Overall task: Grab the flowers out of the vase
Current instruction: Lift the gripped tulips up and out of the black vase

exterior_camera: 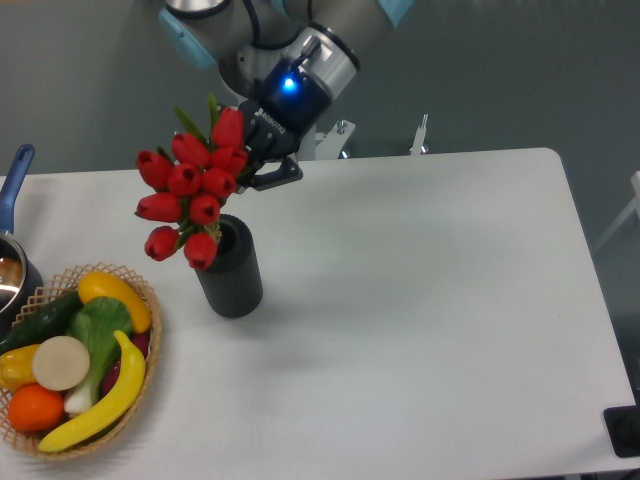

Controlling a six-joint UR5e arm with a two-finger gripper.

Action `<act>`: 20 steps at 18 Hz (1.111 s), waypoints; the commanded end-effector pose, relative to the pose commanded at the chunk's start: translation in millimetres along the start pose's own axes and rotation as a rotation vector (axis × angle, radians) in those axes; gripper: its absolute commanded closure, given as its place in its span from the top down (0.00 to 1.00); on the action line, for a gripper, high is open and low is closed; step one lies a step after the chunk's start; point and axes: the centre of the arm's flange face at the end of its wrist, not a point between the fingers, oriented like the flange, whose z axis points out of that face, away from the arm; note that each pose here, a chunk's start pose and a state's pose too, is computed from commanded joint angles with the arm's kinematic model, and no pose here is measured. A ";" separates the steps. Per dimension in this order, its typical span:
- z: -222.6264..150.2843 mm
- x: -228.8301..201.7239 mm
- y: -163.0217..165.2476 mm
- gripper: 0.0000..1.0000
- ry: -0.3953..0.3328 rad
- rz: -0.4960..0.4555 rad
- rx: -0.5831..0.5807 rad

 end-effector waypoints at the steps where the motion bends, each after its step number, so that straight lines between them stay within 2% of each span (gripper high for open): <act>1: -7.6 -4.7 -7.9 0.00 -0.010 -0.011 0.017; 6: -29.4 -18.8 -43.1 0.00 -0.041 -0.041 0.057; 10: -46.6 -33.0 -48.1 0.00 -0.080 -0.053 0.067; 12: -52.2 -56.9 -48.9 0.00 -0.115 -0.044 0.050; 16: -60.2 -106.6 -47.1 0.00 -0.327 -0.028 -0.192; 18: -56.9 -129.6 -35.1 0.00 -0.366 -0.023 -0.265; 20: -54.5 -145.2 -22.4 0.00 -0.380 0.023 -0.327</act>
